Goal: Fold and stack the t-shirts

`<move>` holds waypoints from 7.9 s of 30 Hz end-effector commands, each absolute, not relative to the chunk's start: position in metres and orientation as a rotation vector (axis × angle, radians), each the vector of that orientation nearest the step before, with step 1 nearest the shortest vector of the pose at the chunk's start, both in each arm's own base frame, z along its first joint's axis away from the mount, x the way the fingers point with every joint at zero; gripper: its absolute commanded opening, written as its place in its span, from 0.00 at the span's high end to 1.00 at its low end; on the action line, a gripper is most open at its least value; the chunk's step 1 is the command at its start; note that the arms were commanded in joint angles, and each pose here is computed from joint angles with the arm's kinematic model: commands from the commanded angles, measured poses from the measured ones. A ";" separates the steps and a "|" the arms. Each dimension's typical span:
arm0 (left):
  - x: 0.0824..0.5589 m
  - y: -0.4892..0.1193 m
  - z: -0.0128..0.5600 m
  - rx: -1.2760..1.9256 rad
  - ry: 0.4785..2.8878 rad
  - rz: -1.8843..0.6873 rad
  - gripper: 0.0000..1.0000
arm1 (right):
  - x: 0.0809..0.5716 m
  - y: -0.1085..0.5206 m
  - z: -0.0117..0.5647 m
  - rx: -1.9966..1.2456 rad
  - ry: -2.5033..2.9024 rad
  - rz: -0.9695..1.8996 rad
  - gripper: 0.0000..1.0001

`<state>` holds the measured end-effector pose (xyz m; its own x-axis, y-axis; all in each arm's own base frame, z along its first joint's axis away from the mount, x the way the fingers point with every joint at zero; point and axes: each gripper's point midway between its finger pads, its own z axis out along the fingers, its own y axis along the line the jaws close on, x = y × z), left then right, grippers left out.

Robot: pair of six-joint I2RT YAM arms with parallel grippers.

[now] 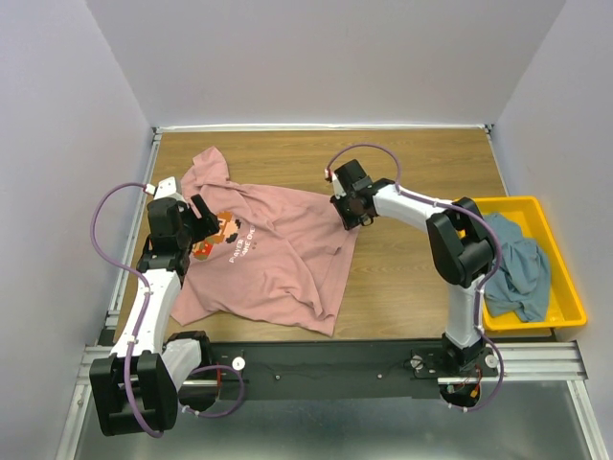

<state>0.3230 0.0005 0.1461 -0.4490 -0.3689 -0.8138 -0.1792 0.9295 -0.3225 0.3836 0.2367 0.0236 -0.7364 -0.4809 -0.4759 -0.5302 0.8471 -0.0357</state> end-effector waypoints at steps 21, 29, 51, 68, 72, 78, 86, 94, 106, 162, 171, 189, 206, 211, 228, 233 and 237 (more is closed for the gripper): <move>0.326 0.006 0.146 -0.401 2.038 -0.185 0.19 | 0.428 0.213 0.101 -0.628 2.370 -0.030 0.99; 0.324 0.009 0.142 -0.416 2.053 -0.164 0.19 | 0.485 0.161 0.130 -0.373 2.336 -0.072 0.99; 0.370 0.028 0.096 -0.535 2.214 -0.064 0.23 | 0.559 0.118 0.083 -0.218 2.393 -0.004 0.99; 0.334 0.044 0.060 -0.720 2.314 0.068 0.35 | 0.572 0.100 0.074 -0.187 2.396 -0.020 0.99; 0.321 0.049 0.055 -0.774 2.311 0.092 0.42 | 0.578 0.103 0.077 -0.190 2.382 -0.004 0.99; 0.321 0.049 0.038 -0.775 2.353 0.092 0.49 | 0.581 0.104 0.072 -0.193 2.385 0.008 0.99; 0.329 0.052 0.015 -0.763 2.426 0.114 0.54 | 0.581 0.103 0.068 -0.193 2.393 0.013 0.99; 0.323 0.059 0.007 -0.771 2.459 0.188 1.00 | 0.584 0.085 0.068 -0.154 2.391 -0.017 0.99; 0.310 0.108 0.034 -0.884 2.368 0.352 1.00 | 0.606 0.007 0.072 -0.025 2.364 -0.115 0.99; 0.296 -0.015 0.024 -0.679 2.419 -0.094 0.56 | 0.320 0.168 0.042 0.106 2.646 0.574 0.50; 0.295 0.006 0.008 -0.714 2.500 0.060 0.78 | 0.325 0.139 0.020 0.115 2.669 0.384 0.50; 0.352 0.085 0.026 -0.672 2.461 0.375 0.76 | 0.382 0.024 0.020 0.606 2.547 0.075 0.50; 0.339 -0.028 0.090 -0.438 2.315 -0.077 0.51 | 0.308 0.149 0.060 0.216 2.642 0.585 0.52; 0.330 -0.033 0.062 -0.440 2.392 -0.092 0.53 | 0.301 0.130 0.029 0.292 2.679 0.441 0.55; 0.322 -0.040 0.043 -0.432 2.467 -0.125 0.53 | 0.356 0.039 -0.008 0.599 2.662 0.122 0.52; 0.328 -0.043 0.030 -0.424 2.513 -0.119 0.53 | 0.368 0.042 -0.008 0.597 2.654 0.138 0.52; 0.352 -0.041 0.028 -0.401 2.523 -0.076 0.53 | 0.377 0.035 -0.010 0.605 2.643 0.098 0.51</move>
